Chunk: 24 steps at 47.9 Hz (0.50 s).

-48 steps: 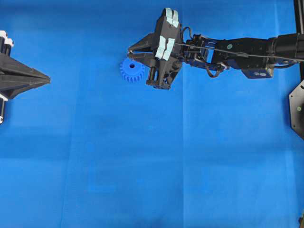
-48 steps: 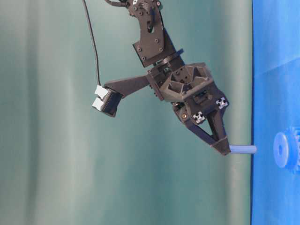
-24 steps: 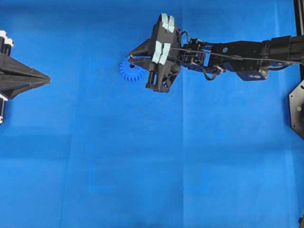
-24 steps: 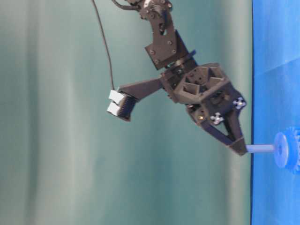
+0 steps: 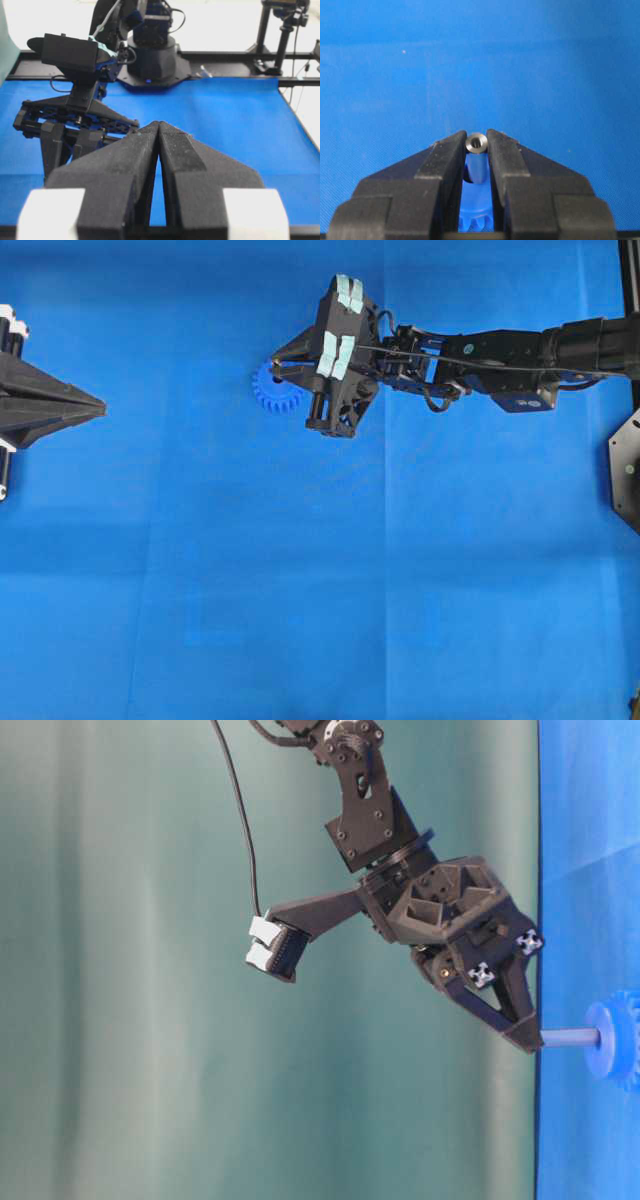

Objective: Insert the shaft placed at a random location into the center hole of the small gear at another random location.
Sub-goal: 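Align the held shaft above the gear hole with the right gripper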

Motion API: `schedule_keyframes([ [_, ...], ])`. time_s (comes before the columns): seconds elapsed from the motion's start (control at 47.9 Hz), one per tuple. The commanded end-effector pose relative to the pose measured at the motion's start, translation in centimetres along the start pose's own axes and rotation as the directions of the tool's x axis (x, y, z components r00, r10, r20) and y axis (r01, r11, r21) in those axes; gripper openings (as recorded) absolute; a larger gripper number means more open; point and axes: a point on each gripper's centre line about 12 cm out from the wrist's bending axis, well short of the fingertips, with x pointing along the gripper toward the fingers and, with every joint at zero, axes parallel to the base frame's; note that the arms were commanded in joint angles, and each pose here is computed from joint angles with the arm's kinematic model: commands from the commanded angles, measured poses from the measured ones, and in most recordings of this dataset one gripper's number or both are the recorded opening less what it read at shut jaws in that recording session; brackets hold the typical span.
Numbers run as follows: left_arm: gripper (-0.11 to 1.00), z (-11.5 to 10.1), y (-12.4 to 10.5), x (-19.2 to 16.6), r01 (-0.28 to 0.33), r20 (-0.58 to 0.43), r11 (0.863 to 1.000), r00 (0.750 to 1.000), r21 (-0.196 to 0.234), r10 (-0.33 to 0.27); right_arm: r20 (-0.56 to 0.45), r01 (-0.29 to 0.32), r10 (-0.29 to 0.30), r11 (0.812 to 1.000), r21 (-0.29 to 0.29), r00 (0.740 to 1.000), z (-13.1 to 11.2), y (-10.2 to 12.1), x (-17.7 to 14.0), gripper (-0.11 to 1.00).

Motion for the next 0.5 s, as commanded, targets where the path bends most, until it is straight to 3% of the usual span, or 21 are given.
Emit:
schedule_keyframes([
  [0.0, 0.0, 0.4, 0.0, 0.1, -0.001, 0.011, 1.0, 1.0, 0.0, 0.001, 0.04, -0.002, 0.002, 1.0, 0.004, 0.999, 1.3, 0.1, -0.4, 0.04],
  [0.48, 0.0, 0.4, 0.0, 0.1, -0.001, 0.011, 1.0, 1.0, 0.0, 0.001, 0.104, -0.01, 0.01, 1.0, -0.003, 0.995, 4.1, 0.3, -2.2, 0.04],
])
